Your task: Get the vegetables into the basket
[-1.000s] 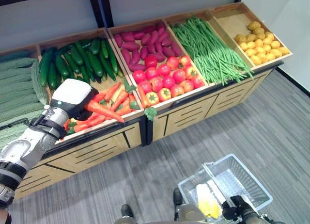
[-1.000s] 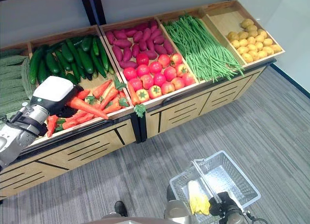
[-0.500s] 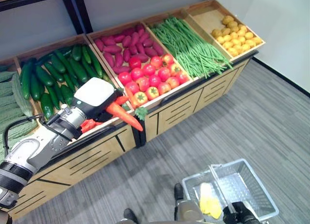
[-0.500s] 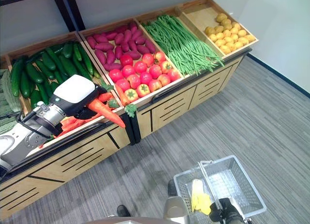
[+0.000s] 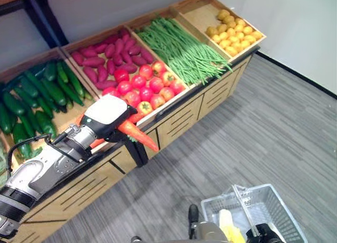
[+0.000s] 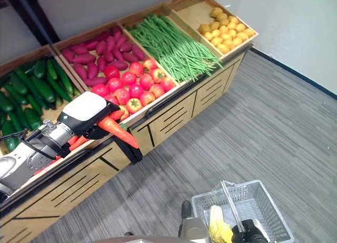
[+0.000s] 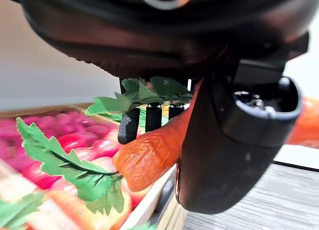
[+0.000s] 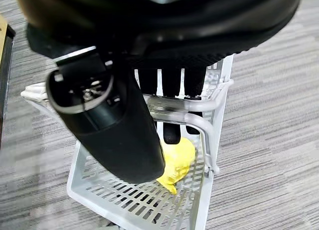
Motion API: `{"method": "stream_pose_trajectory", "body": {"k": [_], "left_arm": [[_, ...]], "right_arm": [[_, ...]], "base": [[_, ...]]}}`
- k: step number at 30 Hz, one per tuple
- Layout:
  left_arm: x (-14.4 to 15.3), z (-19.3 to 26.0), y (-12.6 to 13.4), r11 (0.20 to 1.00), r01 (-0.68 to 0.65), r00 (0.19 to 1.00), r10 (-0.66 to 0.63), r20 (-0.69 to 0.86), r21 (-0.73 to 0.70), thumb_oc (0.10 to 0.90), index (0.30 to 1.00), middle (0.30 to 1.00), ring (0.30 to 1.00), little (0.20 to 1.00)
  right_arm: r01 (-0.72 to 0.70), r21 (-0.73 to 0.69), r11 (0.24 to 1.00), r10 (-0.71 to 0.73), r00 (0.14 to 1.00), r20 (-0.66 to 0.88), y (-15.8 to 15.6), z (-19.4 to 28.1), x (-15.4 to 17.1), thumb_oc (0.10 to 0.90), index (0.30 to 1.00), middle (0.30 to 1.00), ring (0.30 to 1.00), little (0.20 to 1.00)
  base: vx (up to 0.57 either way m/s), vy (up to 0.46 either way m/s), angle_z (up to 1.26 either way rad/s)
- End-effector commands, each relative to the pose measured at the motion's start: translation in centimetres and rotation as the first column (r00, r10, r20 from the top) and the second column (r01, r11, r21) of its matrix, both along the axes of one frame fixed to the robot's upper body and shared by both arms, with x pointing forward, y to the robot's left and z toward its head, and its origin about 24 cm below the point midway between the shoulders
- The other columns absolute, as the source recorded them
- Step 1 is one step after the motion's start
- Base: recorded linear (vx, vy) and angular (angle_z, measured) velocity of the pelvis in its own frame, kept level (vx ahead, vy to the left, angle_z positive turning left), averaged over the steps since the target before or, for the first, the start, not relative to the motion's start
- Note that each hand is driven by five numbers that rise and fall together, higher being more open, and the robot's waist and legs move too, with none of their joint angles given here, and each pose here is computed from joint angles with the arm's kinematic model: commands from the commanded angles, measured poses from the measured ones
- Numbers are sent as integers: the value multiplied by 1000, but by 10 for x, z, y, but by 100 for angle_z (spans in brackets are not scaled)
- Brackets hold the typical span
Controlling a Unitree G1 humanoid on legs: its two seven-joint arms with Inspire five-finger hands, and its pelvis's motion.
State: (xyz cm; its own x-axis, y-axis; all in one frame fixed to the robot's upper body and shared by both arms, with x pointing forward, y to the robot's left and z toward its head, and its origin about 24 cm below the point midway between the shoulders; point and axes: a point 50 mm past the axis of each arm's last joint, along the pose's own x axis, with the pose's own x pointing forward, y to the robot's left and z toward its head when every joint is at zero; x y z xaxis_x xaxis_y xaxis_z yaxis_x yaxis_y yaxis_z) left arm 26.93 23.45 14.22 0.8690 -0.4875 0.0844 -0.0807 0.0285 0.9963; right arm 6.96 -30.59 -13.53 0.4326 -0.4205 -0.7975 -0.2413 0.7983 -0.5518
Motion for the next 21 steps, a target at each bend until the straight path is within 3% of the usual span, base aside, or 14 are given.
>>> {"method": "stream_pose_trajectory", "body": {"k": [1, 11, 14, 21], "left_arm": [[5, 64, -6, 990, 66, 965, -33, 259, -122, 400, 300, 300, 300, 300], [3, 52, -5, 985, 46, 968, -3, 252, -167, 400, 300, 300, 300, 300], [0, 52, -2, 984, 42, 964, 5, 267, -172, 400, 300, 300, 300, 300], [-2, 50, -7, 986, 75, 972, -39, 234, -147, 400, 300, 300, 300, 300]], "right_arm": [[12, -75, 997, -6, 996, 87, -21, 15, 16, 400, 300, 300, 300, 300], [6, -128, 992, 7, 995, 101, -37, 25, 26, 400, 300, 300, 300, 300], [-19, -137, 990, 38, 990, 134, -38, 30, 41, 400, 300, 300, 300, 300], [-5, -114, 993, 17, 995, 102, -33, 24, 32, 400, 300, 300, 300, 300]], "base": [[35, -208, -14], [38, -67, -42], [62, 71, -81], [46, 171, -62]]}}
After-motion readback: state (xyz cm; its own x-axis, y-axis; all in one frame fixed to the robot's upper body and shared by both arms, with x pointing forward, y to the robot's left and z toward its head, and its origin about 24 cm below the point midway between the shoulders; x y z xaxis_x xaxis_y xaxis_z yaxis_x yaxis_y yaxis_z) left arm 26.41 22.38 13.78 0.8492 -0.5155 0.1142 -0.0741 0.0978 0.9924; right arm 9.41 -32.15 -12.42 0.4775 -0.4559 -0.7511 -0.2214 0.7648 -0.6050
